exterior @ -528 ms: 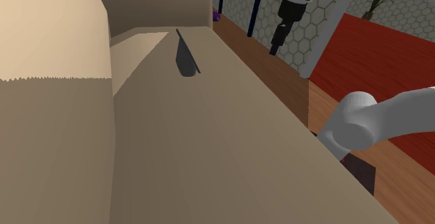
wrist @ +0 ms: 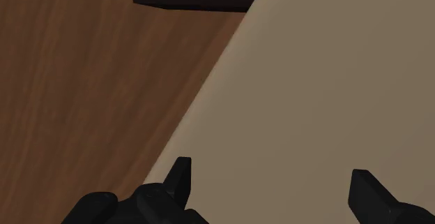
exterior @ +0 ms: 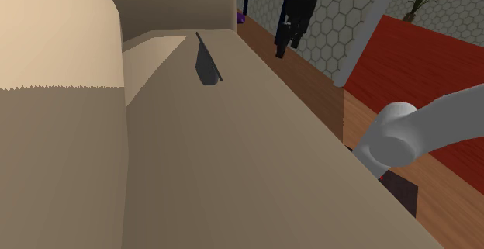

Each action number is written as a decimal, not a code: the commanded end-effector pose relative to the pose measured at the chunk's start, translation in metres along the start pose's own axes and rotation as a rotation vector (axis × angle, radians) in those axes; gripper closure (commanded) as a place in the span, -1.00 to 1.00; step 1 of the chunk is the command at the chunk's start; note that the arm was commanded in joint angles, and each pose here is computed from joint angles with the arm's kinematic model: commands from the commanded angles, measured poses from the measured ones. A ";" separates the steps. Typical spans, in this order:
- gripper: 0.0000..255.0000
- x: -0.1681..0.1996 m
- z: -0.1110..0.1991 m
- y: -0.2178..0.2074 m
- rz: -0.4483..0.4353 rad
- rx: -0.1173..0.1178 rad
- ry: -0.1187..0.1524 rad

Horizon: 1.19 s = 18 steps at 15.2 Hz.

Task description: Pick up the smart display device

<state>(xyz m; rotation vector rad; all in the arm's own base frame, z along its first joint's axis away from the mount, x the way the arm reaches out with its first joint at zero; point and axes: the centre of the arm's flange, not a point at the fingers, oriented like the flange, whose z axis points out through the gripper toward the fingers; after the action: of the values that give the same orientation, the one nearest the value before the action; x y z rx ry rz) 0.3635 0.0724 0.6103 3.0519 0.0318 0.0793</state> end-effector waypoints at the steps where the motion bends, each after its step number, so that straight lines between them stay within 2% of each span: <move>1: -1.00 0.016 -0.002 -0.024 0.055 -0.007 -0.004; 10: -1.00 0.107 -0.014 -0.107 0.282 -0.045 -0.019; 18: -1.00 0.203 -0.021 -0.162 0.485 -0.079 -0.032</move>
<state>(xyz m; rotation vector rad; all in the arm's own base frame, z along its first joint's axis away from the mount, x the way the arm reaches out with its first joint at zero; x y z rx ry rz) 0.5506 0.2357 0.6253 2.9219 -0.6469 0.0626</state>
